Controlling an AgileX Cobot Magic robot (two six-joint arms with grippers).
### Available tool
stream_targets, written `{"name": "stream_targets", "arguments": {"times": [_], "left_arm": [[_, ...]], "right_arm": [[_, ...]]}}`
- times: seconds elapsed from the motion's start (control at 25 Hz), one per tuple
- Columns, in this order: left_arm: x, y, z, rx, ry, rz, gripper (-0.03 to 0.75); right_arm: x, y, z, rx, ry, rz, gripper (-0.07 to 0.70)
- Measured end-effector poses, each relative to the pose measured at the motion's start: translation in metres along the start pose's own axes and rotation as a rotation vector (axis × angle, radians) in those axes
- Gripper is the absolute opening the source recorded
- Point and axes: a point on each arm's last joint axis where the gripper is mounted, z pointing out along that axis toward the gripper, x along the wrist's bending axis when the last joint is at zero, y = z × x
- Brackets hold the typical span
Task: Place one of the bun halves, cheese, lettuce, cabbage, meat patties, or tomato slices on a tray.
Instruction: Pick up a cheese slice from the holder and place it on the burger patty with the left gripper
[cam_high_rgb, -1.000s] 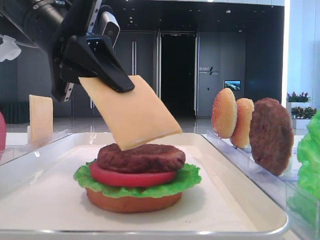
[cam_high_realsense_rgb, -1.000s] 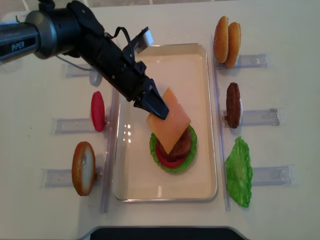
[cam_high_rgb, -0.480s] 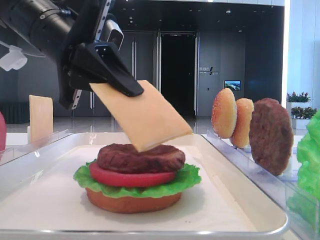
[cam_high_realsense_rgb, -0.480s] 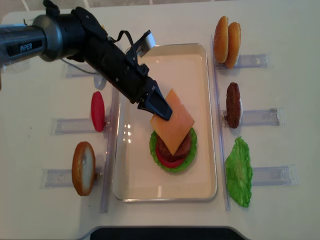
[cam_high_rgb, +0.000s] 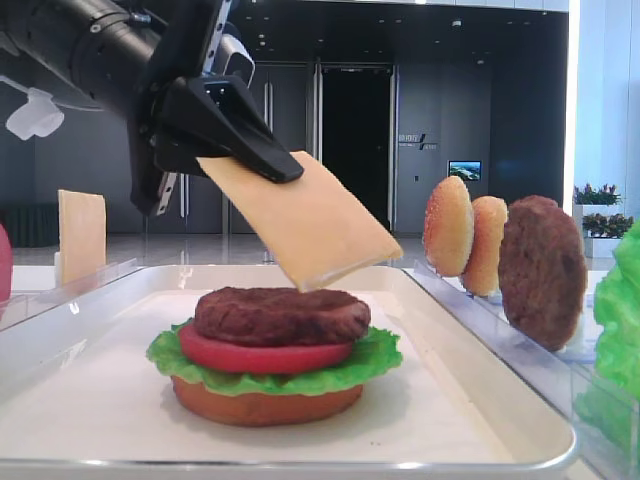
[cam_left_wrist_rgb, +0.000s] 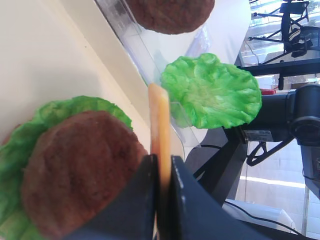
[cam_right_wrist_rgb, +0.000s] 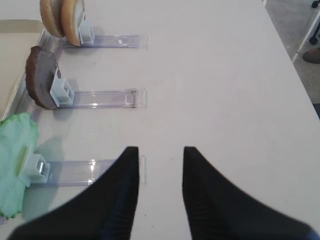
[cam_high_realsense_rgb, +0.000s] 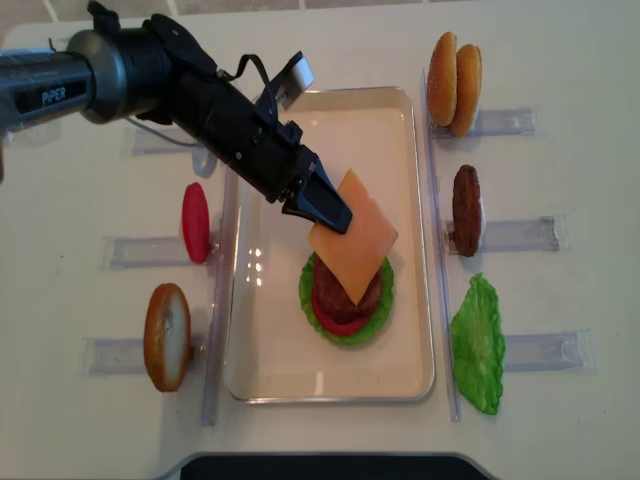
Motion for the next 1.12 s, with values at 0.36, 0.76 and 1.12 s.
{"name": "stream_targets", "arguments": {"times": [0.36, 0.76, 1.12], "left_arm": [[-0.0018, -0.0046, 0.0068, 0.066, 0.036, 0.005, 0.027], [-0.0004, -0.0061, 0.0066, 0.082, 0.051, 0.009, 0.027], [0.0028, -0.0094, 0.0060, 0.119, 0.086, 0.011, 0.027]], "right_arm": [[0.0000, 0.0000, 0.0000, 0.000, 0.000, 0.000, 0.240], [0.0000, 0.0000, 0.0000, 0.000, 0.000, 0.000, 0.240], [0.0000, 0.0000, 0.0000, 0.000, 0.000, 0.000, 0.240]]}}
